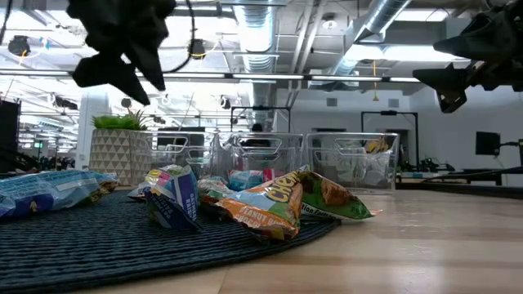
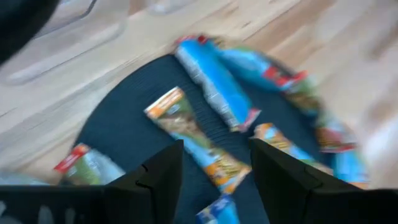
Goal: Pick and place Granola Bars by type
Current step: Put the orange granola bar into the left transparent bin
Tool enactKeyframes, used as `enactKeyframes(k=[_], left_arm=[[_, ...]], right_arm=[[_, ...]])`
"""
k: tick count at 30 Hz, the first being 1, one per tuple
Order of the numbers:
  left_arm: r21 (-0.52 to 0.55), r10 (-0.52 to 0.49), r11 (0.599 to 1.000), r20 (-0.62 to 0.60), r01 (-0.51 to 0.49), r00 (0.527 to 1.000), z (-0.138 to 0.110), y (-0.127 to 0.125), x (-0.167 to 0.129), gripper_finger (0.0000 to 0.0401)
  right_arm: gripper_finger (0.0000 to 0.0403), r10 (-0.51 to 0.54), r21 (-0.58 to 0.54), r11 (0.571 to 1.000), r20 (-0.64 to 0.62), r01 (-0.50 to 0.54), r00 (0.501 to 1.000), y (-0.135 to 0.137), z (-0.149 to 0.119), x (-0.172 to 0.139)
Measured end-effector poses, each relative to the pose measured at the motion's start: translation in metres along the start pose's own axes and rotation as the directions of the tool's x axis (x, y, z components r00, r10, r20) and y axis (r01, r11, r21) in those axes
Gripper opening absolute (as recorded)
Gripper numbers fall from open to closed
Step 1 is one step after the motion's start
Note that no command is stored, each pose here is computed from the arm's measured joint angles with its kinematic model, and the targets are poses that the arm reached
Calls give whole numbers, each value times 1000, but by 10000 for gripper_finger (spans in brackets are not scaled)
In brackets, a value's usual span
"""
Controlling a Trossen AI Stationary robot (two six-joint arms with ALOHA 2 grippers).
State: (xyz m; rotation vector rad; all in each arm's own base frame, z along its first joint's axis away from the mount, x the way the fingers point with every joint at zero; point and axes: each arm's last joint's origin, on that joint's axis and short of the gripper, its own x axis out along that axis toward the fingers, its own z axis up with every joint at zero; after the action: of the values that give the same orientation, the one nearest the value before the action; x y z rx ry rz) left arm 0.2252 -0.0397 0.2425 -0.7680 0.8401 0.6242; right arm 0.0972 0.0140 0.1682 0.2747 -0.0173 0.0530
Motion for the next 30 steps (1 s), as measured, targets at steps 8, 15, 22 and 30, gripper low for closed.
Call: enactKeyframes(k=[8,15,22,30], left_arm=[[-64,71,995,-136,-80,988,-4,-20,40,178],[-113,147,978,-213,-173,966,-7,-18,74,178],[-167,155,967,-213,-192,965,-2,-17,92,178],[-213,186,949,-218,-232,958,3,-11,93,178]], right_arm=[[244,0,0,1000,0,0,1000,0,0,0],[244,0,0,1000,0,0,1000,0,0,0],[244,0,0,1000,0,0,1000,0,0,0],[244,0,0,1000,0,0,1000,0,0,0]])
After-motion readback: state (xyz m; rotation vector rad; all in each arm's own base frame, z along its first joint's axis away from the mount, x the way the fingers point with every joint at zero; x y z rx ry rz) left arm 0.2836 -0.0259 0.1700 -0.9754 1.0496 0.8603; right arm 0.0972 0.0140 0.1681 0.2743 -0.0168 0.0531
